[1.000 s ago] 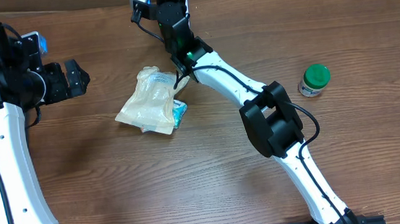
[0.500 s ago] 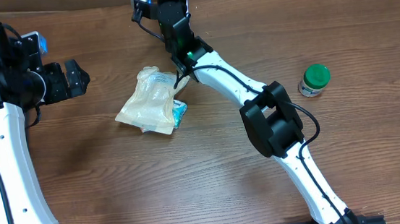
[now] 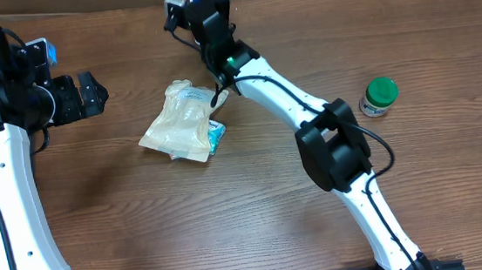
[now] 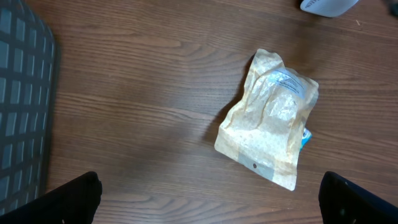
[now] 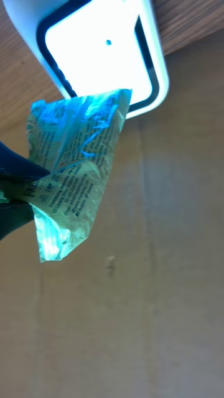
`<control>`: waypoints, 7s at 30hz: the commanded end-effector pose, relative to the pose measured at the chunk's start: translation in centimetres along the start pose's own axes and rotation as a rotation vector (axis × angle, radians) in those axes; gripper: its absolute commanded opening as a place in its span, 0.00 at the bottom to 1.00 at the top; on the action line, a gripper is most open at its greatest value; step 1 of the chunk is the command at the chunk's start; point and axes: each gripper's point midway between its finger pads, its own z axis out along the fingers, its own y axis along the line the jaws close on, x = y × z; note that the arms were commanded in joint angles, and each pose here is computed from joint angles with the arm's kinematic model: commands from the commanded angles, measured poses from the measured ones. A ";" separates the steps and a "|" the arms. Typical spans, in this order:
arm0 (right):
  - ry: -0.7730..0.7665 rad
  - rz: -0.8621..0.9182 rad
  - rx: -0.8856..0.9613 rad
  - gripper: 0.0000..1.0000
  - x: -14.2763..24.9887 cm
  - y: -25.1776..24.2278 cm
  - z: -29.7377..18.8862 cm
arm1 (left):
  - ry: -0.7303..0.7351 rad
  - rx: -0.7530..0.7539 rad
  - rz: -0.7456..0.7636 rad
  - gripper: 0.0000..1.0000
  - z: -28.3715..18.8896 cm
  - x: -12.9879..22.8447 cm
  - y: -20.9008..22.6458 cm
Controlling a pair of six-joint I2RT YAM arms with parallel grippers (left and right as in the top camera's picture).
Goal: Scan the item barcode
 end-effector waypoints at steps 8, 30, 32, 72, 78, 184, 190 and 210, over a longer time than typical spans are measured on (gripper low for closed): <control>0.198 0.803 0.182 0.04 5.1 -18.6 -13.9 | 0.000 0.008 0.023 0.99 0.1 -0.1 -0.1; 0.997 1.429 -0.570 0.04 22.5 -3.4 -19.0 | 0.000 0.008 0.023 1.00 0.1 -0.1 -0.2; 1.014 1.482 -0.558 0.04 24.5 -3.9 -18.2 | 0.000 0.008 0.023 1.00 0.1 -0.1 -0.2; 0.899 1.493 -0.832 1.00 24.5 -0.5 -15.8 | 0.000 0.008 0.023 1.00 0.1 -0.1 -0.2; 0.734 1.545 -1.199 1.00 15.7 1.4 -18.2 | 0.000 0.008 0.023 0.99 0.1 -0.1 -0.2; 0.600 0.329 -0.568 0.59 8.9 16.0 -25.9 | 0.000 0.008 0.022 1.00 0.1 -0.1 -0.1; 0.506 0.378 -0.729 0.79 4.1 18.4 -29.7 | 0.000 0.008 0.022 1.00 0.1 -0.1 -0.1; 0.591 1.052 -1.347 0.88 11.7 8.7 -22.6 | 0.000 0.008 0.022 1.00 0.1 -0.1 -0.1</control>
